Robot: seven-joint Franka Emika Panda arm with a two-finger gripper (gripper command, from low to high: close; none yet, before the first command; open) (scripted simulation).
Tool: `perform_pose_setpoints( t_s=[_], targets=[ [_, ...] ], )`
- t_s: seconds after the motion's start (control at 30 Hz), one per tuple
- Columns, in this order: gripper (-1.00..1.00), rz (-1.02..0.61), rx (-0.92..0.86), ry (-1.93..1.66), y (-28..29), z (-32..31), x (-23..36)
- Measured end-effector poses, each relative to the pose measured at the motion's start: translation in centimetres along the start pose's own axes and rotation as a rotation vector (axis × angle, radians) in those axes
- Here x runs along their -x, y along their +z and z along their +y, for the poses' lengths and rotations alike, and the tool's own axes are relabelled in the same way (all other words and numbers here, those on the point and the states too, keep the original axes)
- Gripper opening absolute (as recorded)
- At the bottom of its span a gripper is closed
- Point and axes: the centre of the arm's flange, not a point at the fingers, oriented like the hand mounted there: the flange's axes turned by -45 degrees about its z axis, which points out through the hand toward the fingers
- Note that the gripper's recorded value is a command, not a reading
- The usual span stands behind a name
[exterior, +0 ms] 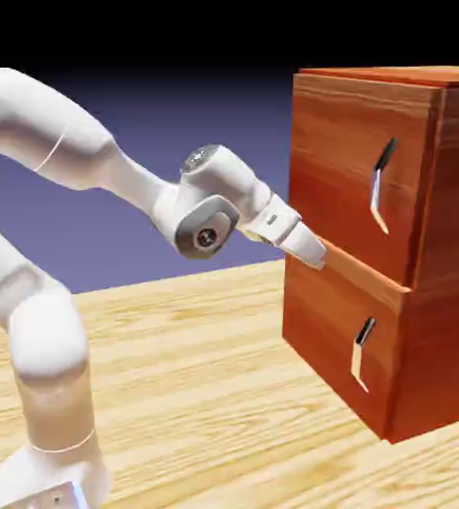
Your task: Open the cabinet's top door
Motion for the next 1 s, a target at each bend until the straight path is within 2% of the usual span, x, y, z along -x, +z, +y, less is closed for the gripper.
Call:
perform_pose_setpoints(
  t_s=[0.5,1.0],
  targets=[
    [0.0,0.145,0.001,-0.053,-4.4,-2.5,-3.9],
    [0.0,0.322,0.026,-0.057,-7.3,-1.8,-5.3]
  ],
)
